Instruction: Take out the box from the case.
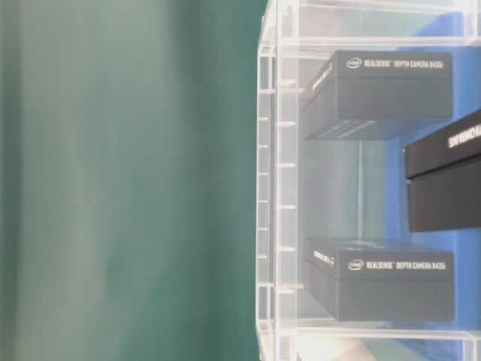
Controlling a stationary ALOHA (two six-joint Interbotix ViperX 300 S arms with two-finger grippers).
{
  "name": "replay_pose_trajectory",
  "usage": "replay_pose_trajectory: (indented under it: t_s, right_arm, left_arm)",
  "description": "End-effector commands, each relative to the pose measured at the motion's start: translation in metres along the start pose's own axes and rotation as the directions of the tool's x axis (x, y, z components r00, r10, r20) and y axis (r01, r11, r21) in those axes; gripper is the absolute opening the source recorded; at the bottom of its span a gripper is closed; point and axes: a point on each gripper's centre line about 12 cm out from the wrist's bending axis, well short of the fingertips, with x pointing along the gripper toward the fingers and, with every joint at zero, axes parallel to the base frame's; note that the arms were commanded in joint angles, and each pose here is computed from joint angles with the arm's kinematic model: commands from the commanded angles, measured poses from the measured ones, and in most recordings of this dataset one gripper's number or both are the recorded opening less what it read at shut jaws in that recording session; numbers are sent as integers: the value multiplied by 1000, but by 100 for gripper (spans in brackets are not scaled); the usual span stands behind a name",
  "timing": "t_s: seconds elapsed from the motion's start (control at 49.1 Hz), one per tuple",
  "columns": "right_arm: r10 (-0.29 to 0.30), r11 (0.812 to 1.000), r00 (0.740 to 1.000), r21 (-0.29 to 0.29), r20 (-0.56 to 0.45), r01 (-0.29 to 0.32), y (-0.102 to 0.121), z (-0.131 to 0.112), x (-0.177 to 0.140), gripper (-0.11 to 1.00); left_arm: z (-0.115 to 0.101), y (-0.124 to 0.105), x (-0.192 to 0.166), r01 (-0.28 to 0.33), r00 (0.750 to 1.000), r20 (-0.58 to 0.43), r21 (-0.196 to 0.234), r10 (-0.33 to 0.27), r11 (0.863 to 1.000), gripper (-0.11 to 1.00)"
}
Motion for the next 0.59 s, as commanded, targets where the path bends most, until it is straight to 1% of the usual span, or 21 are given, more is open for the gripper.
replay_pose_trajectory:
  t_s: [0.0,0.122,0.265,0.366,0.57]
  right_arm:
    - [9,1000,1000,9,17,-9,0,14,1,93]
    - [0,1000,1000,-1,27,0,-4,30,5,93]
    - [-9,1000,1000,-6,29,9,-9,42,8,93]
    - [-12,1000,999,-7,30,13,-10,46,10,93]
    - [-18,1000,999,-6,27,19,-9,47,12,93]
  left_arm:
    - [1,-1,-5,18,1000,12,2,-18,1000,98]
    - [1,-1,-6,17,1000,14,2,-17,1000,98]
    - [1,-1,-6,17,1000,14,3,-17,1000,98]
    - [1,-1,-6,18,1000,12,3,-18,1000,98]
    - [1,-1,-5,16,1000,13,4,-16,1000,98]
